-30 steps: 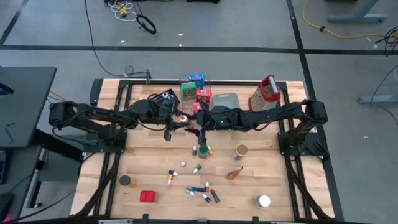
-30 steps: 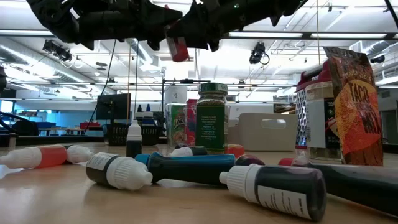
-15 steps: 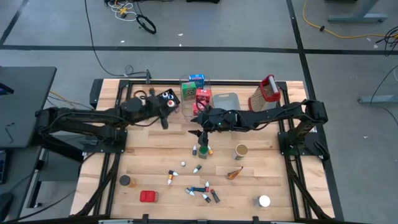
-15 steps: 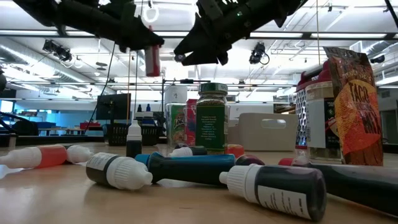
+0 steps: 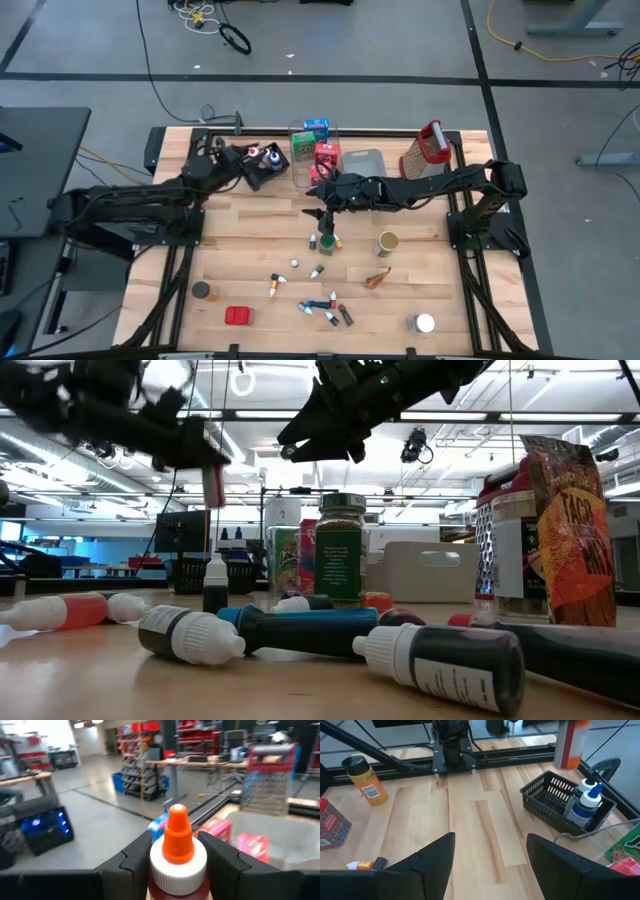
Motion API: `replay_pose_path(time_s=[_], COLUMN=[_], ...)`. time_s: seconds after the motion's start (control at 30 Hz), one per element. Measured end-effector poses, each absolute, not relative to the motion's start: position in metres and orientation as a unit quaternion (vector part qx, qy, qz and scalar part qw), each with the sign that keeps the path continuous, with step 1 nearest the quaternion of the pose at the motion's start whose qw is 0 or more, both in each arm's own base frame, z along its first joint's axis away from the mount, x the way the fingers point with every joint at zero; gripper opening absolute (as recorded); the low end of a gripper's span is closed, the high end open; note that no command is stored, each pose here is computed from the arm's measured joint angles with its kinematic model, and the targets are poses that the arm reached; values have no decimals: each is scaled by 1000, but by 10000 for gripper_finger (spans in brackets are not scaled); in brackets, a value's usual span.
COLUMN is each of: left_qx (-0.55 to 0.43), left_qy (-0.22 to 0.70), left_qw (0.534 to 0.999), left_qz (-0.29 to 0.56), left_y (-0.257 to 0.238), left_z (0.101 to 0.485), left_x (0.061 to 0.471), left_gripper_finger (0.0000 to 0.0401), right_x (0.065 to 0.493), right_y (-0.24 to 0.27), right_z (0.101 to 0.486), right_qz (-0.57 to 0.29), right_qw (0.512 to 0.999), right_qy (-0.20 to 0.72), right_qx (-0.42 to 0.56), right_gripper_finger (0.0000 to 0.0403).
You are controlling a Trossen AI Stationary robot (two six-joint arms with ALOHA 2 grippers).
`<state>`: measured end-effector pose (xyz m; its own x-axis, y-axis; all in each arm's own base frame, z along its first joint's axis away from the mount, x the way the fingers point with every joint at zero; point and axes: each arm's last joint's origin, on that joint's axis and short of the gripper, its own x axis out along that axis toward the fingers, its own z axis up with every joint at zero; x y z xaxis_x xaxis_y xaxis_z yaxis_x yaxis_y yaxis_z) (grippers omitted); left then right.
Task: Pick & Place Kitchen Items
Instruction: Put the large orange food coloring bottle into the black bin
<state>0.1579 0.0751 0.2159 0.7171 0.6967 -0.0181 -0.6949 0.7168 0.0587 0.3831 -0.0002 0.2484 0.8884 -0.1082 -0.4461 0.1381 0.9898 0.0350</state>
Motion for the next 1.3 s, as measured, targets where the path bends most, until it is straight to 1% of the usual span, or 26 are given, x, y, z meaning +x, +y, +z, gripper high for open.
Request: replay_pose_path(time_s=[0.1, 0.2, 0.27, 0.37, 0.53, 0.7, 0.83, 0.93, 1.13, 1.3], left_qx=[24, 3, -7, -7, 0, -35, -37, -37, -35, -36], left_qy=[7, -13, 0, 32, 59, 73, 91, 84, 71, 76], left_qw=[917, 917, 917, 900, 875, 889, 881, 879, 880, 879], left_qz=[399, 398, 399, 434, 480, 450, 462, 467, 469, 469], left_y=[81, 83, 85, 92, 108, 120, 126, 131, 142, 149], left_z=[191, 175, 164, 154, 146, 135, 124, 120, 114, 111], left_x=[149, 143, 141, 141, 141, 146, 152, 157, 171, 180], left_gripper_finger=[160, 153, 151, 153, 160, 151, 159, 162, 151, 166], right_x=[383, 383, 383, 383, 383, 384, 384, 384, 384, 384], right_y=[0, 0, 0, 0, 0, 0, 0, 0, 0, 0], right_z=[248, 249, 249, 249, 249, 250, 250, 250, 250, 250], right_qz=[-63, -63, -63, -63, -63, -63, -63, -63, -63, -63], right_qw=[971, 971, 972, 972, 972, 973, 973, 973, 973, 973], right_qy=[227, 226, 225, 224, 222, 218, 218, 218, 218, 218], right_qx=[33, 33, 33, 33, 33, 33, 33, 33, 33, 33], right_gripper_finger=[257, 257, 257, 257, 257, 257, 257, 257, 257, 257])
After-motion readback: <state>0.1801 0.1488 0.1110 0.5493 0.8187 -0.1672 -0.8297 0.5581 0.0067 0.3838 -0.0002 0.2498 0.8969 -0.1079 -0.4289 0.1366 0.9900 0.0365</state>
